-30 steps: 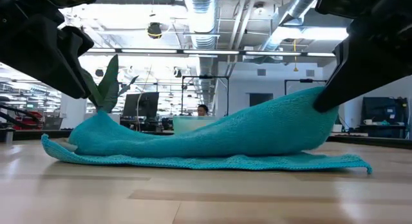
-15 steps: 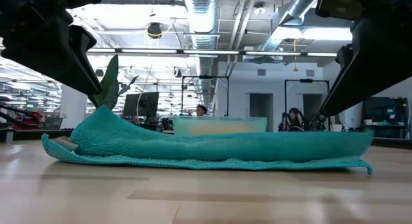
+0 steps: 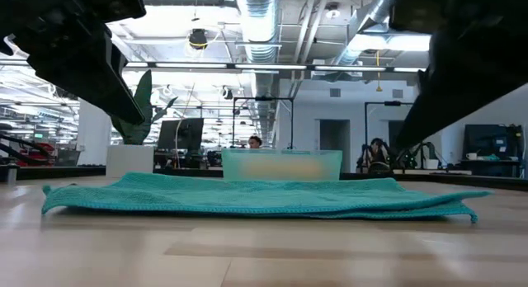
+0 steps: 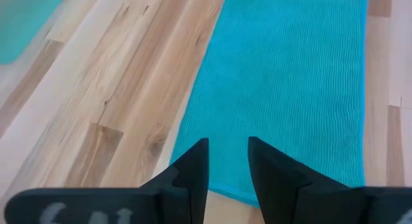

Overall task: Roll microfiber towels into tight, uniform cylinder then place into a basket
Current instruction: Roll the blue microfiber cloth

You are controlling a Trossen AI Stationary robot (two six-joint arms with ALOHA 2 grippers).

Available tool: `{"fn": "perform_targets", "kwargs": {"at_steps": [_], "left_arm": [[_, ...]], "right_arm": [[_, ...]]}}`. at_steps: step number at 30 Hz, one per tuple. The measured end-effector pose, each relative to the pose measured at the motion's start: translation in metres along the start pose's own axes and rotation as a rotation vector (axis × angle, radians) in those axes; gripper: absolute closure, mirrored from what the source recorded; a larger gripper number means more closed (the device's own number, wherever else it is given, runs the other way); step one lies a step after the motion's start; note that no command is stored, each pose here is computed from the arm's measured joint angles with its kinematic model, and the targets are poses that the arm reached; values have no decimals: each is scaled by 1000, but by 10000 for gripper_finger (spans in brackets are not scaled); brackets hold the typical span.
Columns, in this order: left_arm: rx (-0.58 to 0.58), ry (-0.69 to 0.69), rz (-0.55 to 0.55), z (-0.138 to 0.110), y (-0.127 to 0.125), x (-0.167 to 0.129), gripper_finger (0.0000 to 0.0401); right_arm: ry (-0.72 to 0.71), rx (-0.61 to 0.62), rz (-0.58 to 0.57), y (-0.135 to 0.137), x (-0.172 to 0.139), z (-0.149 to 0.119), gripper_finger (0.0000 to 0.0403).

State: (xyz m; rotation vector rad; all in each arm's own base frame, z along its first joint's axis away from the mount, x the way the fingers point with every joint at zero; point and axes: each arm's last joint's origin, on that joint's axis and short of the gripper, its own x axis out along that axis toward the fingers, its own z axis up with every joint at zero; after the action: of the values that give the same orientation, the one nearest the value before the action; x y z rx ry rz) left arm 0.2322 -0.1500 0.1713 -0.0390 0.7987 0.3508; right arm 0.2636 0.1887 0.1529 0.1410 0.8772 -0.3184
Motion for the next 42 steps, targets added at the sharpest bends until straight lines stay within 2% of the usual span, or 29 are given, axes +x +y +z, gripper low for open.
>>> {"fn": "perform_targets", "kwargs": {"at_steps": [8,15,25,30,34,42], "left_arm": [[-3,1,-6,0,0,0,301],[-3,1,-6,0,0,0,301],[-5,-18,8,1,0,0,301],[-8,-21,6,1,0,0,301],[-11,-24,4,2,-1,0,301],[-7,-24,4,2,-1,0,301]], "right_arm": [[-31,61,-41,-8,7,10,194],[80,191,85,-7,11,15,207],[168,331,142,1,14,7,235],[245,310,154,5,37,-1,249],[325,338,153,-2,49,1,262],[354,374,110,-16,58,9,296]]}}
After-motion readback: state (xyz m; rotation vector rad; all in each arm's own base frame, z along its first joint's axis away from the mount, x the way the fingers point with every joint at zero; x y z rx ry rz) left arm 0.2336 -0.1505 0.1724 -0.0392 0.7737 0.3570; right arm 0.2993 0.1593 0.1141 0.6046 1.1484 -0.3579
